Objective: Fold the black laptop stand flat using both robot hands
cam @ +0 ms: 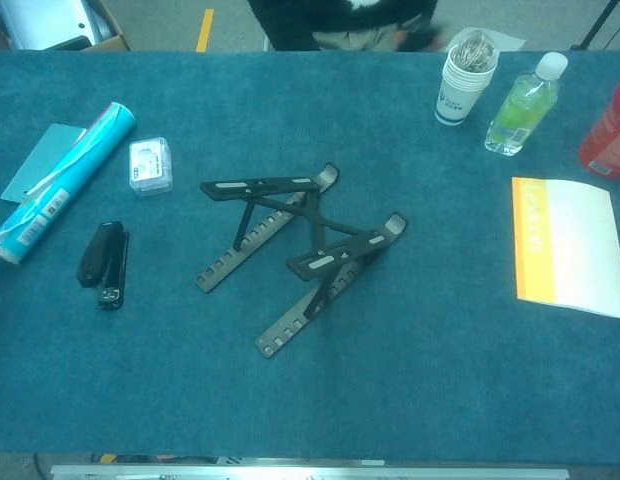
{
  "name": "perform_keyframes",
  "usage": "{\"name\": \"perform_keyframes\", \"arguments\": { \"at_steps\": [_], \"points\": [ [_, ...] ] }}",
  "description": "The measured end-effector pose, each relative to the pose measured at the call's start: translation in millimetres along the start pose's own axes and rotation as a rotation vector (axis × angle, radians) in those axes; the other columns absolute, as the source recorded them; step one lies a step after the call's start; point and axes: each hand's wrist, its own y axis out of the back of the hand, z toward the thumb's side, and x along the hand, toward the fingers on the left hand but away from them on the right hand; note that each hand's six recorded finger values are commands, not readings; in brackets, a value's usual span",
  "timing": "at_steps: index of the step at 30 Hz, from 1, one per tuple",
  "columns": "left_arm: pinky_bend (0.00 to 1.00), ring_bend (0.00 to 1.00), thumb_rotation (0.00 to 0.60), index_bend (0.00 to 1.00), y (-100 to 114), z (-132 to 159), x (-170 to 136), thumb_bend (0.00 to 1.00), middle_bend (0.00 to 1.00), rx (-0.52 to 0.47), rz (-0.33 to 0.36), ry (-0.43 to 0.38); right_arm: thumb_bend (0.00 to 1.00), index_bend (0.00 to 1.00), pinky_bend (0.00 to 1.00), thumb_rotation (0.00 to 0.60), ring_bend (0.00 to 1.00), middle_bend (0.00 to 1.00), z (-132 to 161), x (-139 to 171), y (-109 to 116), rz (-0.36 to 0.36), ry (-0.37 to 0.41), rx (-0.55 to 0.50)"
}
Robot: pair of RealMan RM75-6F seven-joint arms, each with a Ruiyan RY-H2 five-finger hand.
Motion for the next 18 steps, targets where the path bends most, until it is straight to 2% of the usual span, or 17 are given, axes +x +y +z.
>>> {"name": "perform_keyframes", "arguments": {
  "at_steps": [10, 14, 18],
  "points": [
    [0.0, 0.0, 0.6, 0.0, 3, -2, -1, 0.32, 0.0, -0.004, 0.012, 0.003, 0.01, 0.02, 0.0, 0.6, 0.0, 0.12, 12, -2, -2, 0.018, 0.041, -0.04],
    [0.0, 0.0, 0.6, 0.0, 6, -3, -2, 0.32, 0.0, -0.002, 0.018, 0.001, 0.01, 0.02, 0.0, 0.6, 0.0, 0.12, 25, -5, -5, 0.044, 0.091, -0.065],
    [0.0, 0.0, 0.6, 0.0, 7, -3, -2, 0.32, 0.0, -0.003, 0.019, 0.0, 0.01, 0.02, 0.0, 0.6, 0.0, 0.12, 48, -10, -14, 0.098, 0.176, -0.095]
  ]
}}
